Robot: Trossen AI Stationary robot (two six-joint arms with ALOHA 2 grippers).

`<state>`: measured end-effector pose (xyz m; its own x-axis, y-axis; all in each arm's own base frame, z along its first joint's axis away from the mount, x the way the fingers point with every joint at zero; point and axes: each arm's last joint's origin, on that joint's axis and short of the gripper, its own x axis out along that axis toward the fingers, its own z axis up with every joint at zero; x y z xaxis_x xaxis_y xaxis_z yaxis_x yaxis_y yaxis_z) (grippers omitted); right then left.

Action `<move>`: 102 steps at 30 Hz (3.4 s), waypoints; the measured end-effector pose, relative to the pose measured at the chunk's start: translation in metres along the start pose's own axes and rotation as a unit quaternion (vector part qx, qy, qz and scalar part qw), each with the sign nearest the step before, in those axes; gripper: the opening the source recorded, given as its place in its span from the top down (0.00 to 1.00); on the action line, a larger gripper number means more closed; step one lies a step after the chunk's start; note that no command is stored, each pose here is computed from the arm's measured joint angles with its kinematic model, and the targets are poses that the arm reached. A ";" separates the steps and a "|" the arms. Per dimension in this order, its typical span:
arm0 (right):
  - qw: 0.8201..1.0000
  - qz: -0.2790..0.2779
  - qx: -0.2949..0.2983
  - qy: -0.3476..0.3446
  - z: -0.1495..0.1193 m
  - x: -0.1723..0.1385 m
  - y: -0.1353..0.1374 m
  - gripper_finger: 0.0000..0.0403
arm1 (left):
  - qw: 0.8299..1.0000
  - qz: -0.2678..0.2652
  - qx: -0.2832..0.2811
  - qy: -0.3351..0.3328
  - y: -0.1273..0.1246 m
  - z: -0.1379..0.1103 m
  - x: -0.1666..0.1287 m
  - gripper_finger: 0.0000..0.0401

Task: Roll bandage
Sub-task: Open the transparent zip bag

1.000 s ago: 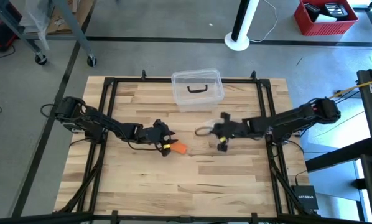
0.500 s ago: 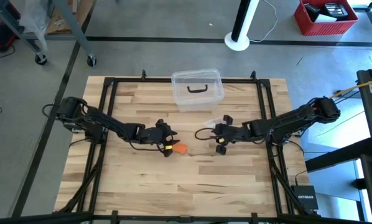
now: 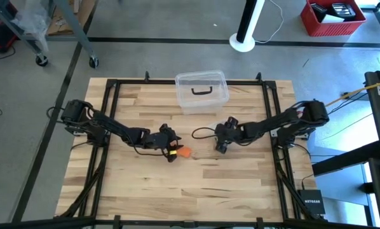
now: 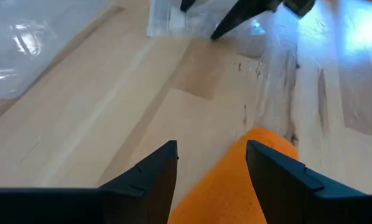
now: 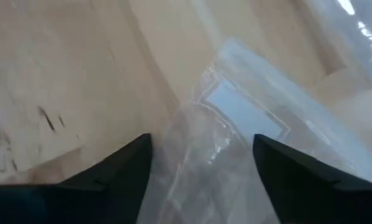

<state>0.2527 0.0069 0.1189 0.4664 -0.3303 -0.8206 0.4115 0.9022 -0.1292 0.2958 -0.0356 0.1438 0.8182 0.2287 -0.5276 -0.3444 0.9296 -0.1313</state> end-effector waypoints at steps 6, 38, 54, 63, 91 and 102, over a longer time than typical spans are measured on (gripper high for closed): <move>1.000 0.010 -0.003 -0.001 0.000 0.007 0.005 0.73 | 1.000 -0.002 0.000 -0.001 -0.001 0.000 0.000 0.55; 0.849 0.388 -0.241 -0.267 0.047 -0.067 0.106 1.00 | 0.977 -0.059 0.191 -0.080 -0.037 0.023 -0.018 0.55; 0.769 0.422 -0.247 -0.413 0.071 -0.133 0.084 1.00 | 0.969 -0.144 0.172 -0.099 -0.043 0.032 -0.025 0.55; 0.768 0.419 -0.244 -0.418 0.072 -0.135 0.083 1.00 | 0.946 -0.198 0.150 -0.207 -0.048 0.049 -0.035 0.55; 0.716 0.378 -0.270 -0.521 0.081 -0.147 0.081 1.00 | 0.924 -0.239 0.135 -0.266 -0.051 0.057 -0.041 0.71; 0.709 0.378 -0.266 -0.532 0.083 -0.150 0.080 1.00 | 0.935 -0.218 0.118 -0.253 -0.042 0.062 -0.044 0.71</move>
<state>0.2802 0.1060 0.2779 0.8397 0.5369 0.0811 -0.4933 0.8167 -0.2995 0.3030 -0.0670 0.2248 0.9909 -0.1346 0.0052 0.1347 0.9907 -0.0214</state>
